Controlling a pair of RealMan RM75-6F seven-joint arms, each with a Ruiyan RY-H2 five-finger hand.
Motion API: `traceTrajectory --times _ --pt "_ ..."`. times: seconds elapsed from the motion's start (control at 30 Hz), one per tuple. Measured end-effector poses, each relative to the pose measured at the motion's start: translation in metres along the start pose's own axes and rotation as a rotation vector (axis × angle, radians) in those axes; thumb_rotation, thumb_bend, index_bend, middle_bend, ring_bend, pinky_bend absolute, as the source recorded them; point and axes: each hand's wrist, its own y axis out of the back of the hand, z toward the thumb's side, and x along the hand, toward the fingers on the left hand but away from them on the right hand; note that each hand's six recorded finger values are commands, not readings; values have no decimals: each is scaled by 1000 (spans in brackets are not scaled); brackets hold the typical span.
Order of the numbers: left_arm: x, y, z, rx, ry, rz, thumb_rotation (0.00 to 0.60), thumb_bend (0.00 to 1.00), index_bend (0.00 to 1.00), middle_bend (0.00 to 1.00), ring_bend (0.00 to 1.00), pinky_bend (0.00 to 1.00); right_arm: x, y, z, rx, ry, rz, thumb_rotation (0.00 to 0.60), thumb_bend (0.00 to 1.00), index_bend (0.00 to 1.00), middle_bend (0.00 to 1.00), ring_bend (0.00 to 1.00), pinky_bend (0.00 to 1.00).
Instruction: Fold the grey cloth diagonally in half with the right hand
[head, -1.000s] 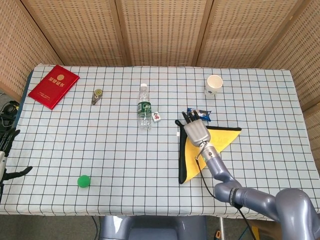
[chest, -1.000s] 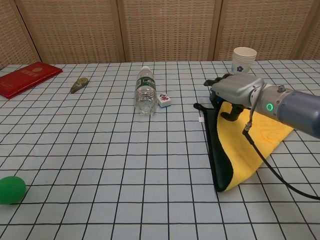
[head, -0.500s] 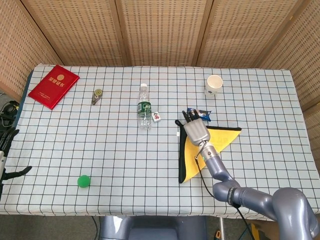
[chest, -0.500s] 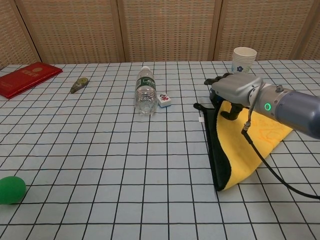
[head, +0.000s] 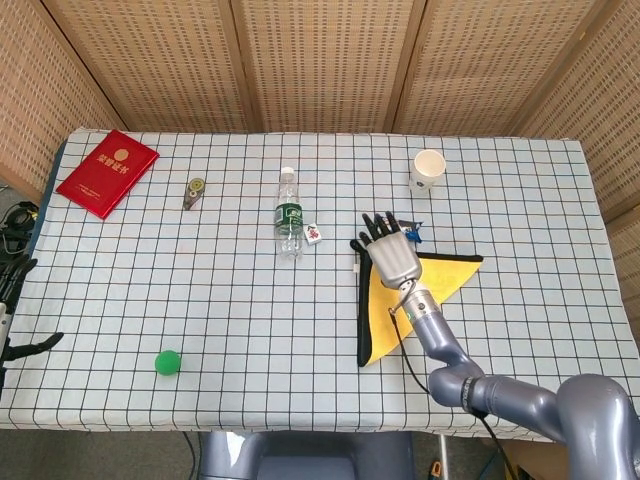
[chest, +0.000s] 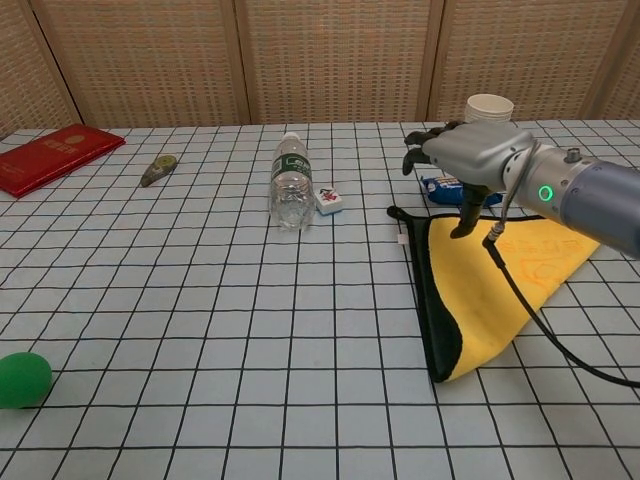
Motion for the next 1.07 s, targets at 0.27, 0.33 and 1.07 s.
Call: traceTrajectory --times 0.27,0.33,1.07 --pt "-2 2 2 -3 -16 10 600 0 0 0 0 0 38 39 -34 -37 4 -114 600 84 227 9 0 0" --pt "-3 2 4 -2 -23 11 600 0 0 0 0 0 56 47 -55 -60 -14 -145 600 19 215 2 0 0" --pt "-15 -3 15 -6 -52 22 600 0 0 0 0 0 262 15 -165 -246 -186 -219 600 0 100 0 0 0"
